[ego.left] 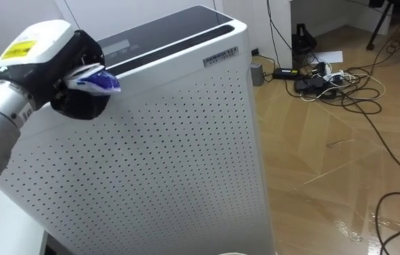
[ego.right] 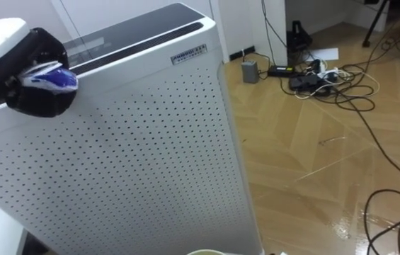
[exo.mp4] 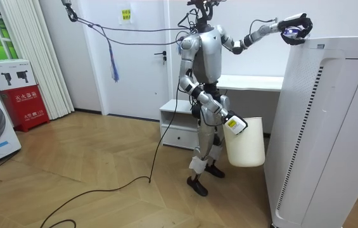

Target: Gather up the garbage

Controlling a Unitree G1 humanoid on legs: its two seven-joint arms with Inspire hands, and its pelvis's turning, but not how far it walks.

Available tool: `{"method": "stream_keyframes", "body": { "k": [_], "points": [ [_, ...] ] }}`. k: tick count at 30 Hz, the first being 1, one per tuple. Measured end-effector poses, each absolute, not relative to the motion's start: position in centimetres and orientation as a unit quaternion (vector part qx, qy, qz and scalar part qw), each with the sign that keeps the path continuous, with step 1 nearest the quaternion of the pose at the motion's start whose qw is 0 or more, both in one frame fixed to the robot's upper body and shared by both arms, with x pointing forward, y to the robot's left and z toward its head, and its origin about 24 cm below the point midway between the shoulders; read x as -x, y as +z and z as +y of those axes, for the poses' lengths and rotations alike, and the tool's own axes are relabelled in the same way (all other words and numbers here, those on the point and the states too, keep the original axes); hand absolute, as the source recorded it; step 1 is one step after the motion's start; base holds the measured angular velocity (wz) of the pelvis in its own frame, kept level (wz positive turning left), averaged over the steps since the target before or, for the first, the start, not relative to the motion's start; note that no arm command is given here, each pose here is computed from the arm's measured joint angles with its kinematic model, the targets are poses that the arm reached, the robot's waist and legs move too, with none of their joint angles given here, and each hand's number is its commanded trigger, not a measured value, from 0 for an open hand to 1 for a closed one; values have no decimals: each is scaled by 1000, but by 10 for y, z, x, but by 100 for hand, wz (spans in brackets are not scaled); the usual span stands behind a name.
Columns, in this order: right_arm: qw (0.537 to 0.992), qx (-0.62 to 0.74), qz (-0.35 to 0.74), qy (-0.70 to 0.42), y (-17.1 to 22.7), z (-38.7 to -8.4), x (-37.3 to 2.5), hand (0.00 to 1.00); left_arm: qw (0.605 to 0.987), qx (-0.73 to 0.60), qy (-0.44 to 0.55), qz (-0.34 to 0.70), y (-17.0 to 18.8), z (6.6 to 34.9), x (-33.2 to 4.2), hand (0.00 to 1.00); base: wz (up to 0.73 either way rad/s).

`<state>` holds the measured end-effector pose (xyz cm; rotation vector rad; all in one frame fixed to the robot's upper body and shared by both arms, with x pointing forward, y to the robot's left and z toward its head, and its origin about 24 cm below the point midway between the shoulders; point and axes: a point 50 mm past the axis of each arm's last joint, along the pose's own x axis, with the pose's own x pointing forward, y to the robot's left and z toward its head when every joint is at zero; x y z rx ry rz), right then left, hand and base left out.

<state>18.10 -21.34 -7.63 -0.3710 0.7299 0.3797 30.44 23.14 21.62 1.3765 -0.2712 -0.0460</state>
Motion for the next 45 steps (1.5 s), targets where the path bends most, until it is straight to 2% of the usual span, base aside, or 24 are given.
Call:
{"method": "stream_keyframes", "body": {
  "k": [4,5,9,16,22,25,29,32,37,45],
  "points": [
    [901,181,347,185,-74,-212,-185,100,775,-615,-34,-140,218,227,-301,100,6],
    [902,181,344,188,-73,-211,-187,100,789,-594,-52,-146,216,223,-300,100,8],
    [902,183,332,209,-71,-199,-195,100,818,-514,-139,-218,219,188,-290,100,9],
    [910,153,321,214,-72,-187,-196,100,871,-288,-331,-221,189,140,-279,100,3],
    [906,153,318,232,-72,-179,-197,100,861,-196,-410,-231,185,120,-271,100,-1],
    [897,155,326,255,-77,-169,-196,100,853,-95,-472,-201,161,104,-258,100,-3],
    [889,152,343,261,-85,-165,-195,100,834,-39,-524,-168,142,87,-247,100,3],
    [892,153,333,266,-81,-161,-202,100,832,-23,-532,-157,135,84,-247,100,-4],
    [896,150,319,269,-76,-154,-218,100,836,-1,-541,-91,102,84,-245,100,-1],
    [897,158,328,250,-78,-166,-232,100,858,11,-513,25,48,96,-249,100,4]
  ]
}}
